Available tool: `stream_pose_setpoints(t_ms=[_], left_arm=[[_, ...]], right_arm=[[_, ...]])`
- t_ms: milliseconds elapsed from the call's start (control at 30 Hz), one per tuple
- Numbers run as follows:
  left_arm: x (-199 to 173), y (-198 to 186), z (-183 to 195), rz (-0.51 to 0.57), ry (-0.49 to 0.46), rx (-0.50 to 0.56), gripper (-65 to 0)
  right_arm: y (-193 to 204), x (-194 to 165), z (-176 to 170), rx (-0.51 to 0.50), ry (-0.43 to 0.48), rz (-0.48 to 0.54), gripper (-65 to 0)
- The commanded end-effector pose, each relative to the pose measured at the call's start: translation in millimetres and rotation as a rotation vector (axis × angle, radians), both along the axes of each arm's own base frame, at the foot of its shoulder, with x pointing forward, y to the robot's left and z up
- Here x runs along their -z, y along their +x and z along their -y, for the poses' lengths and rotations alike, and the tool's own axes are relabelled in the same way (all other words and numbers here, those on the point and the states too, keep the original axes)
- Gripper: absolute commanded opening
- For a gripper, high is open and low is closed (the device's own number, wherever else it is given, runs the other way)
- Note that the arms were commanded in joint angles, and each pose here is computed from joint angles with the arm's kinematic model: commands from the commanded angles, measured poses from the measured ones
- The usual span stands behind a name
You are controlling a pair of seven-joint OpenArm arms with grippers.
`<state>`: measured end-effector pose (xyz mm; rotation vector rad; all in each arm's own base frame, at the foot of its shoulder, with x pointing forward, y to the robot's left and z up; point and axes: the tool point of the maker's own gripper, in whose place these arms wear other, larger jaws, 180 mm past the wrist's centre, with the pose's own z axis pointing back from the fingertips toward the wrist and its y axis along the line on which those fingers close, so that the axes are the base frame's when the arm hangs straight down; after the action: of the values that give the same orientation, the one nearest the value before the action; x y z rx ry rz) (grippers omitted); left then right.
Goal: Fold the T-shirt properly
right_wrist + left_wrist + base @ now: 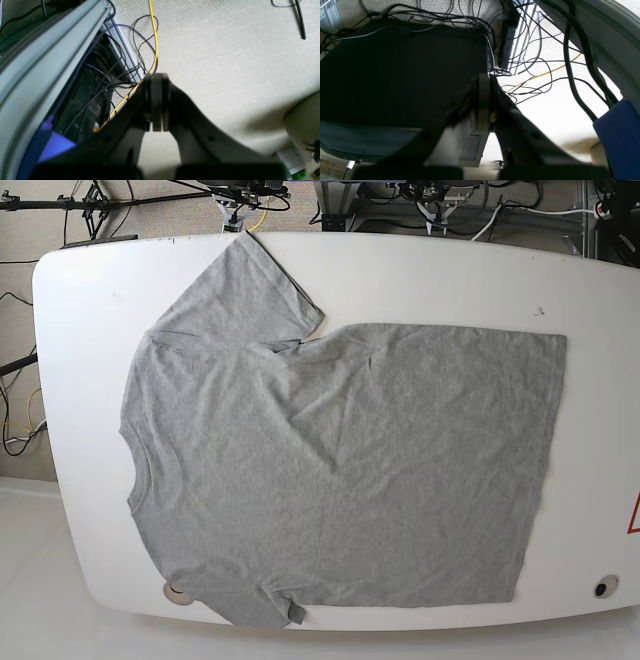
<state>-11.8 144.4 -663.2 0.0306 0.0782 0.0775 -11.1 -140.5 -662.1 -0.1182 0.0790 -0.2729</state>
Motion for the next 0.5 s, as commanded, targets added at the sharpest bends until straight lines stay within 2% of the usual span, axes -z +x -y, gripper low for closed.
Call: stream_pose_setpoints(t_ms=[0, 333, 467], left_arm=[[-0.4, 13.9, -5.8, 0.066, 0.012, -0.004, -65.0], [-3.0, 10.7, -16.0, 0.099, 0.036, 0.005, -65.0], [-6.7, -1.1, -25.3, 0.122, 0.055, 0.018, -65.0]], right_arm=[[8.0, -0.2, 9.0, -0.009, -0.022, 0.018, -65.0], [6.7, -0.7, 20.3, -0.02, -0.043, 0.042, -65.0], [-11.0, -1.7, 27.8, -0.026, -0.056, 0.043, -65.0]])
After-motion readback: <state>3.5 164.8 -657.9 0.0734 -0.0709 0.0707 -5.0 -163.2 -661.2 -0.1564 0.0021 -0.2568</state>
